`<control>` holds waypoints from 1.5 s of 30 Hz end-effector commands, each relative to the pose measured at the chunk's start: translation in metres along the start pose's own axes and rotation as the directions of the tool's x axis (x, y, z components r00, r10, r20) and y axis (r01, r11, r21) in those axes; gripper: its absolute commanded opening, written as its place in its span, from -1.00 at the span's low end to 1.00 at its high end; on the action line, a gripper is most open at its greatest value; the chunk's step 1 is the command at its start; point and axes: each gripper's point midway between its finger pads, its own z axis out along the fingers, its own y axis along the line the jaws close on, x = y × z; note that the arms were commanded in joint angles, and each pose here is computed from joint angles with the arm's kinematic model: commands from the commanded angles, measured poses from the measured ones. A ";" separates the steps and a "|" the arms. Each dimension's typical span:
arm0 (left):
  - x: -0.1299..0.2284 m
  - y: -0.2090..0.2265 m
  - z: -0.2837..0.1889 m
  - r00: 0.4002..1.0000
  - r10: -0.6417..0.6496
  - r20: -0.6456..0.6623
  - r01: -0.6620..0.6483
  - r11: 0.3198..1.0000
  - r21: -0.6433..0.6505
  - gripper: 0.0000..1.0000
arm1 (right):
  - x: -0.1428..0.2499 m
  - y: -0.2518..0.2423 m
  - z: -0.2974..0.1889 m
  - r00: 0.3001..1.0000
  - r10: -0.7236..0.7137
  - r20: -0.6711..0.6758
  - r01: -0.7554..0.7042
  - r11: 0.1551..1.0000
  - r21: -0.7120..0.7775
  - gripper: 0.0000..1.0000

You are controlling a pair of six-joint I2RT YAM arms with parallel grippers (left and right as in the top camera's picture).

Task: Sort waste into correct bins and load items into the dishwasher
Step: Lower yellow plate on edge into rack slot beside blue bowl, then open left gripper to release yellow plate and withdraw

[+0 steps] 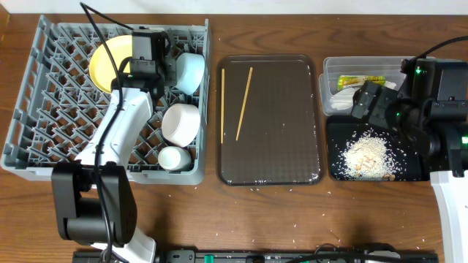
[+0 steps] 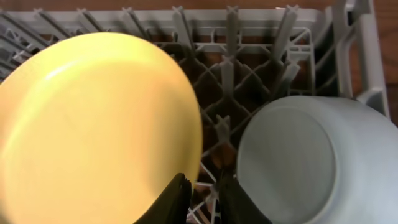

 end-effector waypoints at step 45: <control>0.030 0.023 0.041 0.995 -0.034 -0.099 0.028 0.998 -0.057 -0.85 | -0.002 -0.004 -0.001 1.000 0.017 0.009 -0.017 1.000 0.010 0.99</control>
